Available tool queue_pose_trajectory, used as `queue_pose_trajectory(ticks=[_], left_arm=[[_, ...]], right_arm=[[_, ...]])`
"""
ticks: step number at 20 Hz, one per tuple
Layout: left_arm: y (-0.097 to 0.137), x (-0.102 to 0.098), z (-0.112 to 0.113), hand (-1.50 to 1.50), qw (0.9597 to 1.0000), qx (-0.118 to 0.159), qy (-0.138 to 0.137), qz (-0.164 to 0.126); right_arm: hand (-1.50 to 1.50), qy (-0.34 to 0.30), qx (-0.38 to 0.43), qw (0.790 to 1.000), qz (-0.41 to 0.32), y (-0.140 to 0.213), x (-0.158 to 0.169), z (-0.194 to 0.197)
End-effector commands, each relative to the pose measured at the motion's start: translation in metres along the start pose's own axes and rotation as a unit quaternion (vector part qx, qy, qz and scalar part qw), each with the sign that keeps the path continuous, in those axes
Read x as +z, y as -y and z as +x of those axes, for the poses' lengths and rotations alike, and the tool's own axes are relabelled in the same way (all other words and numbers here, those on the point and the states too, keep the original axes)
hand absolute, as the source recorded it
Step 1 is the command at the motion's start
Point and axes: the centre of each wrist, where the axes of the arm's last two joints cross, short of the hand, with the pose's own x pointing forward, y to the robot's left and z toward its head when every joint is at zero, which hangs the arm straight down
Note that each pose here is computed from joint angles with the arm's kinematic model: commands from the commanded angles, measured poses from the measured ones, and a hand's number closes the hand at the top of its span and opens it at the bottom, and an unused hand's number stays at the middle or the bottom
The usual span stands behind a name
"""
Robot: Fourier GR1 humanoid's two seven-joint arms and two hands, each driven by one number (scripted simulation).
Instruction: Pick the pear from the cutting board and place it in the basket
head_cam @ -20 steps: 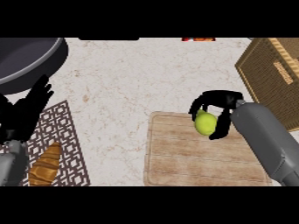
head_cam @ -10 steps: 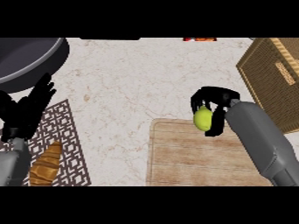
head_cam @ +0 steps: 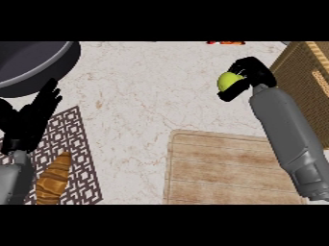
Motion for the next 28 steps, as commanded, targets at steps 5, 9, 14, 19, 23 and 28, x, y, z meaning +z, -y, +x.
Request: queue_pose_trajectory(ticks=[5,9,14,19,23,28], left_arm=[[0.008,-0.007,0.016,0.00,0.9991,-0.014,0.022,-0.032],[0.015,-0.015,0.023,0.00,0.9992,-0.007,0.017,-0.037],[0.015,-0.012,0.019,0.00,0.9993,-0.008,0.011,-0.034],[0.020,-0.012,0.021,0.00,0.9993,-0.006,0.009,-0.037],[0.026,-0.014,0.019,0.00,0.9994,-0.003,0.007,-0.035],[0.015,-0.016,0.022,0.00,0.9995,-0.003,0.013,-0.029]], right_arm=[[1.50,-0.001,-0.193,0.934,-0.299,0.024,0.029,0.105],[1.50,-0.019,-0.186,0.899,-0.396,0.015,0.032,0.132],[1.50,-0.075,-0.180,0.869,-0.456,0.043,0.035,0.161],[1.50,-0.112,-0.145,0.849,-0.496,0.071,0.039,0.179],[1.50,-0.131,-0.138,0.831,-0.523,0.106,0.046,0.189],[1.50,-0.154,-0.128,0.802,-0.563,0.136,0.039,0.171]])
